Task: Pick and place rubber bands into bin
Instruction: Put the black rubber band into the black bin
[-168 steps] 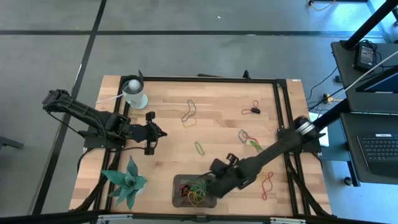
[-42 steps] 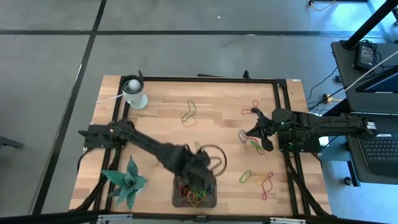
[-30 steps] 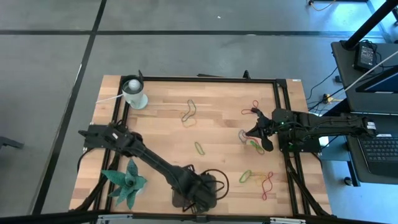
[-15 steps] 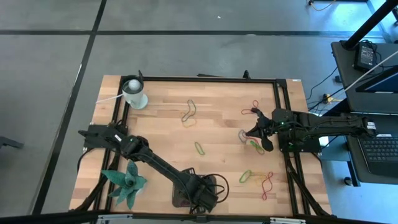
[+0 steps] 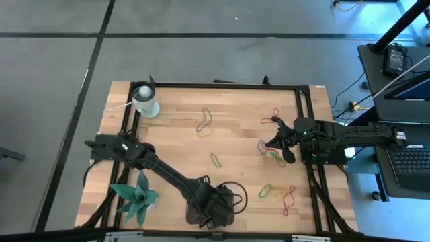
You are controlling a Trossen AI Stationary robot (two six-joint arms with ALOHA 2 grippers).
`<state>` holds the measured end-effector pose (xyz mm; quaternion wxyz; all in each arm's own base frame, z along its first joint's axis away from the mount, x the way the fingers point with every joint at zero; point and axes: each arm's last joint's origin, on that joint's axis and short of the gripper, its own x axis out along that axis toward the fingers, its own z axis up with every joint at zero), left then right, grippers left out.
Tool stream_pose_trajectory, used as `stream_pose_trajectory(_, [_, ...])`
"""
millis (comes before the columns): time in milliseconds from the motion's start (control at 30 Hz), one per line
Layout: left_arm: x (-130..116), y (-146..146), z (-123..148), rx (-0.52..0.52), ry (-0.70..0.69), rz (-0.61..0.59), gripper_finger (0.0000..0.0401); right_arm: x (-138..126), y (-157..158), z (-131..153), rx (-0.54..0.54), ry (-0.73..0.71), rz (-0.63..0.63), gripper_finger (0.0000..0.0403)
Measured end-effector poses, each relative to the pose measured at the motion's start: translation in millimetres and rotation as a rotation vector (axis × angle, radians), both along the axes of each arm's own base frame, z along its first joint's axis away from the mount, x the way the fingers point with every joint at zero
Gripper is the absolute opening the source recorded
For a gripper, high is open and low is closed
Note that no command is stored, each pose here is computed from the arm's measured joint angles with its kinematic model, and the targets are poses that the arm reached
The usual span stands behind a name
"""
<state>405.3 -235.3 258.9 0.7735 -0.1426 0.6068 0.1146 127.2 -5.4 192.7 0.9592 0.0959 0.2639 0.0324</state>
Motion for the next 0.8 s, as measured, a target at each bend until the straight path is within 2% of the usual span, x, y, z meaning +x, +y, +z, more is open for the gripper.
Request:
stream_pose_trajectory(133, [-4, 16, 29, 0.026, -0.09, 0.021, 0.0049, 0, 0, 0, 0.034, 0.003, -0.02, 0.001])
stream_pose_trajectory(233, [-5, 30, 47, 0.117, -0.16, -0.004, 0.001, 0, 0, 0, 0.046, 0.003, -0.027, 0.001])
stream_pose_trajectory(367, [-5, 51, 61, 0.249, -0.211, -0.005, 0.0002, 0, 0, 1, 0.073, 0.0, -0.042, 0.001])
stream_pose_trajectory(500, [-5, 72, 66, 0.352, -0.16, -0.09, 0.0002, 0, 0, 1, 0.117, 0.006, -0.068, 0.001])
stream_pose_trajectory(800, [9, 115, 58, 0.386, -0.058, -0.252, 0.0002, 4, -2, 6, 0.084, -0.065, -0.109, 0.001])
